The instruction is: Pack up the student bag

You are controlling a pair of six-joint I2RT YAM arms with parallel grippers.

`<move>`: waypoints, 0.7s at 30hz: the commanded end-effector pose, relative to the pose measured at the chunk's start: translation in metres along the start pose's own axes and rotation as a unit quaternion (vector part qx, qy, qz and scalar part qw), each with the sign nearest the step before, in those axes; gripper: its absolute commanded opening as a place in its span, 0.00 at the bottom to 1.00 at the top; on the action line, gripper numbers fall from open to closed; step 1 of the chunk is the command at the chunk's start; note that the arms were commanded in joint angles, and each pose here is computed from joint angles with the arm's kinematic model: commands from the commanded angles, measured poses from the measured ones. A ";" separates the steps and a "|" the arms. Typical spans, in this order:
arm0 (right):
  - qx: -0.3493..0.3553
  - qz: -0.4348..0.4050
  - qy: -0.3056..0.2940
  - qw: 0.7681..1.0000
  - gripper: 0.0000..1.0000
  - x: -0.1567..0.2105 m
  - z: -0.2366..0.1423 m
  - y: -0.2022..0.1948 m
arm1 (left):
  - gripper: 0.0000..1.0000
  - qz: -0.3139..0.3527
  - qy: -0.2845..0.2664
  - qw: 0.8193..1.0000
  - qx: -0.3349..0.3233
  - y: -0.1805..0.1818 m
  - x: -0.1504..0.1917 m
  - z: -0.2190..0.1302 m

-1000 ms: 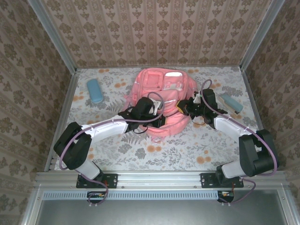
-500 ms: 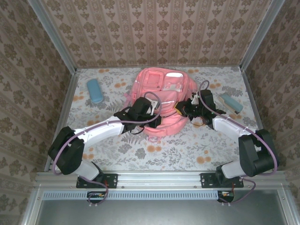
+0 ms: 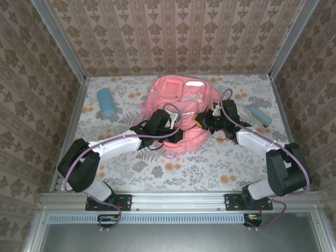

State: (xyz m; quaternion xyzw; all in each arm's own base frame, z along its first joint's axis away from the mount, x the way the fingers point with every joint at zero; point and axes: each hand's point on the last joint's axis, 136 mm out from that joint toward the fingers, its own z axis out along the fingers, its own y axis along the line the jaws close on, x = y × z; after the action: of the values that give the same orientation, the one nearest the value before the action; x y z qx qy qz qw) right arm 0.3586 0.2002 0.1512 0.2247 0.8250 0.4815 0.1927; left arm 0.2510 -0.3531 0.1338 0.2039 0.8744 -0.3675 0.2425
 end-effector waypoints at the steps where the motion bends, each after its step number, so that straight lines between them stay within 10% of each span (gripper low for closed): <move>1: -0.038 -0.025 0.011 0.999 0.00 0.004 0.004 0.025 | 0.00 0.017 -0.043 0.997 0.059 -0.032 -0.029 -0.006; 21: -0.032 -0.024 0.009 0.999 0.00 0.002 0.005 0.023 | 0.00 0.010 -0.038 0.998 0.040 -0.022 -0.021 -0.006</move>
State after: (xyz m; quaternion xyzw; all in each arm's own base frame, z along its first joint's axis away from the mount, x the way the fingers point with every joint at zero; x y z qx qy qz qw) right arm 0.3588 0.2041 0.1489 0.2217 0.8264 0.4812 0.1904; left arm 0.2521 -0.3737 0.1624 0.2124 0.8367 -0.4289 0.2660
